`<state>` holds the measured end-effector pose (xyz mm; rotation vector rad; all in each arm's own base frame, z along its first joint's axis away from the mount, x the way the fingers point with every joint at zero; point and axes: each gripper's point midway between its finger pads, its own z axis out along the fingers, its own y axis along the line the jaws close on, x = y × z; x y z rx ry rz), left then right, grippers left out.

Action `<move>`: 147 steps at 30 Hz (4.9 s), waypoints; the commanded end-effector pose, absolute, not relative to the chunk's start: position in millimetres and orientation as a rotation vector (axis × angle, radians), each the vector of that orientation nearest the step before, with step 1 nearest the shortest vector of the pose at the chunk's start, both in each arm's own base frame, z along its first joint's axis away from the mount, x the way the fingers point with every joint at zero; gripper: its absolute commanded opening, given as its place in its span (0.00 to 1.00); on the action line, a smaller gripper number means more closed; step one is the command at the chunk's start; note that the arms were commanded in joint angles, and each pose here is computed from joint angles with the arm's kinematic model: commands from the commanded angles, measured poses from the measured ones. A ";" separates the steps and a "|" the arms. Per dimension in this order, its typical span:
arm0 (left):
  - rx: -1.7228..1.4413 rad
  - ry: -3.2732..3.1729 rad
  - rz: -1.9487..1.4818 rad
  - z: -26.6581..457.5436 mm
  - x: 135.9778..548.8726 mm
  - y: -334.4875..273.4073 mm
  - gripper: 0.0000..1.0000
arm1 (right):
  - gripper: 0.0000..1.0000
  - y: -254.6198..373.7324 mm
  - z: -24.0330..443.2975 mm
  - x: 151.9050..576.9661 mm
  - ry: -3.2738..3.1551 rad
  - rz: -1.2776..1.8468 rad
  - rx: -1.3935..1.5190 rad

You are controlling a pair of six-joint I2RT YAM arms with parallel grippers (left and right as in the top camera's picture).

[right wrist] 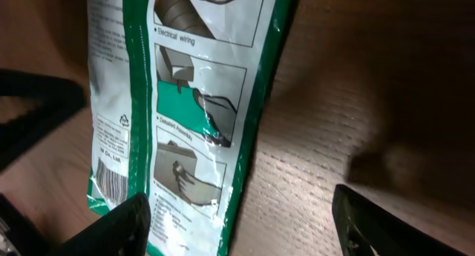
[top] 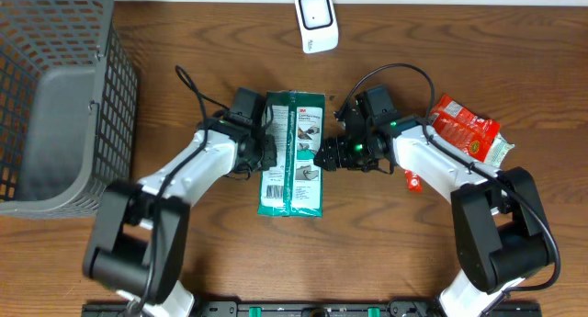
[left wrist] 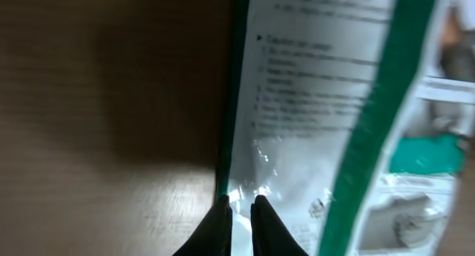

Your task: Scan the item barcode

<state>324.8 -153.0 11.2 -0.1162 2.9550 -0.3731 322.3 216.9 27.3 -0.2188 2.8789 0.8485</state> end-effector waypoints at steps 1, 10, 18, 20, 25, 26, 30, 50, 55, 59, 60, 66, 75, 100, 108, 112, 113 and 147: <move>-0.129 2.977 -0.423 -0.1 326.3 -160.8 0.13 | 0.74 217.9 17.4 313.6 2.907 0.881 -0.162; -0.129 2.989 -0.432 -5.9 325.6 -162.3 0.17 | 0.70 230.9 2.8 301.5 2.817 1.089 -0.081; -0.129 2.990 -0.432 -6.4 325.6 -162.2 0.17 | 0.64 238.6 -9.3 287.2 2.771 1.182 0.002; -0.129 2.990 -0.432 -6.4 325.6 -162.2 0.17 | 0.64 243.9 -8.1 286.2 2.751 1.194 -0.024; -0.129 2.989 -0.432 -6.4 325.7 -162.3 0.17 | 0.59 258.8 -2.2 285.6 2.725 1.226 -0.030; -0.129 2.989 -0.431 -6.4 325.6 -162.2 0.21 | 0.57 262.7 -0.2 286.1 2.710 1.232 -0.048; -0.129 2.990 -0.432 -6.4 325.6 -162.2 0.21 | 0.54 275.1 7.1 291.1 2.642 1.234 -0.112; -0.130 2.986 -0.411 -6.8 326.8 -160.0 0.22 | 0.30 295.2 24.5 297.4 2.499 1.256 -0.274; -0.133 2.983 -0.394 -7.2 327.6 -158.1 0.27 | 0.06 294.7 23.9 297.3 2.475 1.230 -0.345; -0.133 2.983 -0.396 -7.2 327.5 -158.3 0.27 | 0.01 294.8 23.9 297.1 2.475 1.231 -0.345; -0.133 2.983 -0.396 -7.2 327.6 -158.4 0.27 | 0.01 294.8 23.9 297.1 2.475 1.231 -0.345; -0.125 2.979 -0.454 -1.4 326.6 -164.2 0.31 | 0.01 293.3 21.0 294.8 2.495 1.226 -0.340; -0.110 2.783 -0.520 76.7 339.2 -157.3 0.57 | 0.01 292.2 18.8 292.7 2.499 1.214 -0.366; -0.568 2.701 0.007 112.5 320.3 -2.8 0.77 | 0.01 288.4 13.1 290.8 2.522 1.179 -0.377; -0.574 2.700 0.050 112.1 318.4 2.3 0.88 | 0.01 287.2 11.7 290.6 2.520 1.164 -0.394; -0.574 2.699 0.050 112.1 318.5 2.2 0.88 | 0.01 289.2 24.0 293.6 2.465 1.201 -0.452; -0.574 2.699 0.050 112.1 318.5 2.2 0.88 | 0.01 289.1 30.0 295.3 2.446 1.212 -0.463; -0.574 2.696 0.048 112.4 319.3 2.1 0.88 | 0.01 190.3 311.7 318.7 2.278 0.332 -0.755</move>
